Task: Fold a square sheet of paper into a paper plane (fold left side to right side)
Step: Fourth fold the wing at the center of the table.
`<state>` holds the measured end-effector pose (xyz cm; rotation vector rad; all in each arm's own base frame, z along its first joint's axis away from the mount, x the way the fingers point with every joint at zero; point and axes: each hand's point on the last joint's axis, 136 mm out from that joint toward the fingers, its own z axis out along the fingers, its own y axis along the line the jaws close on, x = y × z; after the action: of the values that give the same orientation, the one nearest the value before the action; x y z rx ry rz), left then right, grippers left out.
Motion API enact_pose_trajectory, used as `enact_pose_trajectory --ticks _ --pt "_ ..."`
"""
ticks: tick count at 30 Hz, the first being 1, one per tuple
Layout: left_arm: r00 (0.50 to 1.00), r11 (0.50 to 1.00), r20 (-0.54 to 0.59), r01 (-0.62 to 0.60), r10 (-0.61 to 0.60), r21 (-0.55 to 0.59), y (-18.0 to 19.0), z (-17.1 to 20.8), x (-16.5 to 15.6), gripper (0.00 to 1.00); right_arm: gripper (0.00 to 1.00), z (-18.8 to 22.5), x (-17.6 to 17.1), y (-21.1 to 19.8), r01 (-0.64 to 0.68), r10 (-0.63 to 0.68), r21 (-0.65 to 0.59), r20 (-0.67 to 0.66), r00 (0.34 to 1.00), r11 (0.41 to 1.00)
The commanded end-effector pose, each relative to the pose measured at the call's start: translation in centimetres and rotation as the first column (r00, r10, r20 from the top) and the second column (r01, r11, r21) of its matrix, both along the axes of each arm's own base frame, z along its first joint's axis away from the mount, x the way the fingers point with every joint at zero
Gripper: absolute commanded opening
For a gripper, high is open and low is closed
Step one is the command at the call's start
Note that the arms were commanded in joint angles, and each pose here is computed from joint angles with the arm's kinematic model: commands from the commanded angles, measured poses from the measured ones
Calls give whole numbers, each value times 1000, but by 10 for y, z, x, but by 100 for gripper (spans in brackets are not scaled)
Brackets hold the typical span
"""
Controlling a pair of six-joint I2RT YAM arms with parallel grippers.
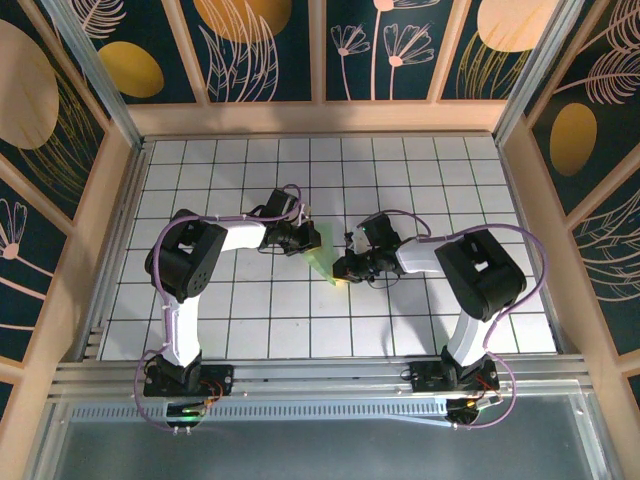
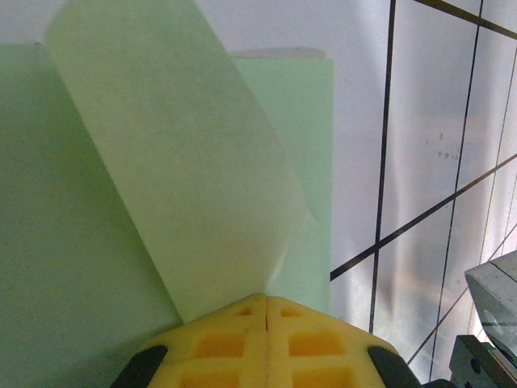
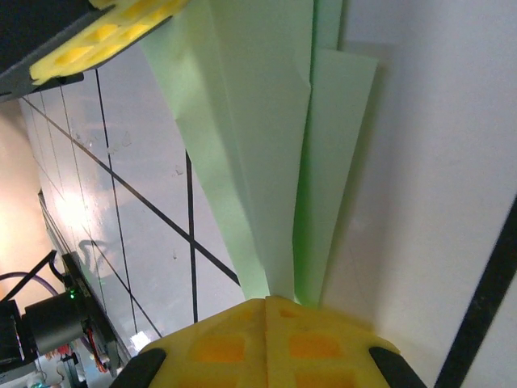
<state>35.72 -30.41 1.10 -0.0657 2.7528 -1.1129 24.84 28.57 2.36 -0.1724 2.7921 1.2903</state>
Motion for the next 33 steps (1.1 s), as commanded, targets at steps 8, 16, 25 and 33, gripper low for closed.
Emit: enact_pose_trajectory --ticks 8,16,25,33 --pt "992 981 -118 -28 51 192 35 -56 -26 0 3 19 -3 7 -32 30 29 40 999 999" --pt "991 981 -121 -27 51 195 35 -57 -27 0 2 4 -8 4 -23 23 13 4 1000 1000" --pt "991 981 -121 -25 49 195 35 -58 -27 0 2 -4 -13 4 -25 25 11 -18 1000 1000" --pt "992 981 -120 -26 49 193 35 -57 -27 0 2 -8 -17 6 -31 31 9 -33 999 999"
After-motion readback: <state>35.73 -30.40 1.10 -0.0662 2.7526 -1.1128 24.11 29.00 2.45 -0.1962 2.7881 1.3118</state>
